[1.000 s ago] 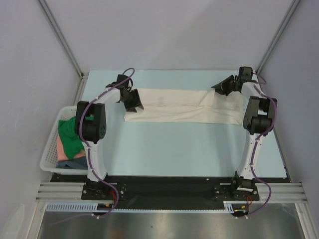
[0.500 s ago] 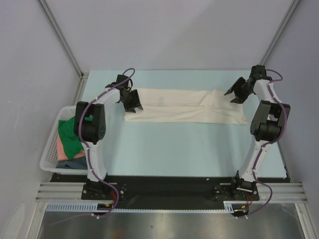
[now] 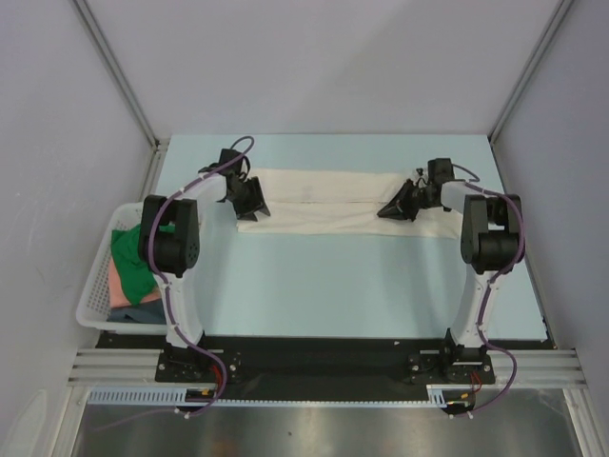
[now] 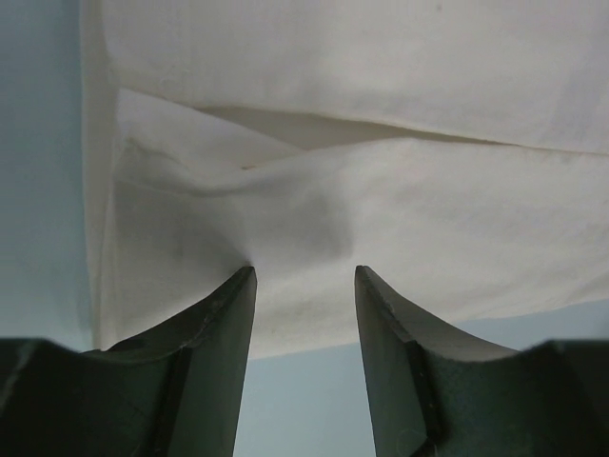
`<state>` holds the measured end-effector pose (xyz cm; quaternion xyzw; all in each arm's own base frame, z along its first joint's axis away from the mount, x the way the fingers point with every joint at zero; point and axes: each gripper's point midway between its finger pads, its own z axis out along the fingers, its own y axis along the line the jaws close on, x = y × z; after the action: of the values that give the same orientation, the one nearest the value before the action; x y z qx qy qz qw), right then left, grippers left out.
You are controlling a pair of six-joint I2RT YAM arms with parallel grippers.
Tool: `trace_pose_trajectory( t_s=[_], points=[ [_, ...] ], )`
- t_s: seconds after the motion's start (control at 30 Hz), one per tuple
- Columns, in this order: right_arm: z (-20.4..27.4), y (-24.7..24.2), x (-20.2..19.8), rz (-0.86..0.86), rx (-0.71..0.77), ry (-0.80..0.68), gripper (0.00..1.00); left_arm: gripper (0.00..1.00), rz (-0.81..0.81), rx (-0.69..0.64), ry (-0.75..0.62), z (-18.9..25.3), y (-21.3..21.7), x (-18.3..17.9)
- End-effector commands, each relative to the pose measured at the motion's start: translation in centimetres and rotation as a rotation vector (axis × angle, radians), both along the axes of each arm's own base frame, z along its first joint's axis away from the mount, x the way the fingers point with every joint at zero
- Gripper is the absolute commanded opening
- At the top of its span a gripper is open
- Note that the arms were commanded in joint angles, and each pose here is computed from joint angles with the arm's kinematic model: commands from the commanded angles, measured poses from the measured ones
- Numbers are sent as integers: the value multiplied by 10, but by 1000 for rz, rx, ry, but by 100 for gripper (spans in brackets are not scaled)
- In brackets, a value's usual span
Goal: Fold and stack the t-shirts
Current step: Fold the tshirt
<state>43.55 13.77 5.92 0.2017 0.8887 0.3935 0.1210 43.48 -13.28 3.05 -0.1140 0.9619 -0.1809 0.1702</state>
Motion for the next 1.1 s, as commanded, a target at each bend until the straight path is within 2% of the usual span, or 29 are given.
trace_pose_trajectory(
  t_s=[0.0,0.17,0.27,0.47,0.6,0.67,0.8,1.07],
  points=[
    [-1,-17,14,-35,105,-61,13,51,54,-10,18,-11,13,4],
    [-36,-58,-7,-88,75,4,13,51,75,35,66,-28,31,-5],
    [-50,-75,-9,-124,85,24,15,51,72,35,48,-28,33,-6],
    [-21,-95,1,-151,82,-19,20,49,64,37,37,-16,33,-12],
    [4,-117,-15,-194,35,-15,30,50,34,93,-43,15,34,-10],
    [8,-131,-26,-229,-17,-20,32,51,17,90,-77,28,27,-9],
    [-17,-154,-41,-313,-28,18,33,52,16,27,-40,14,16,-13],
    [-71,-202,-61,-434,-67,126,32,50,58,49,56,-26,36,-12]
  ],
)
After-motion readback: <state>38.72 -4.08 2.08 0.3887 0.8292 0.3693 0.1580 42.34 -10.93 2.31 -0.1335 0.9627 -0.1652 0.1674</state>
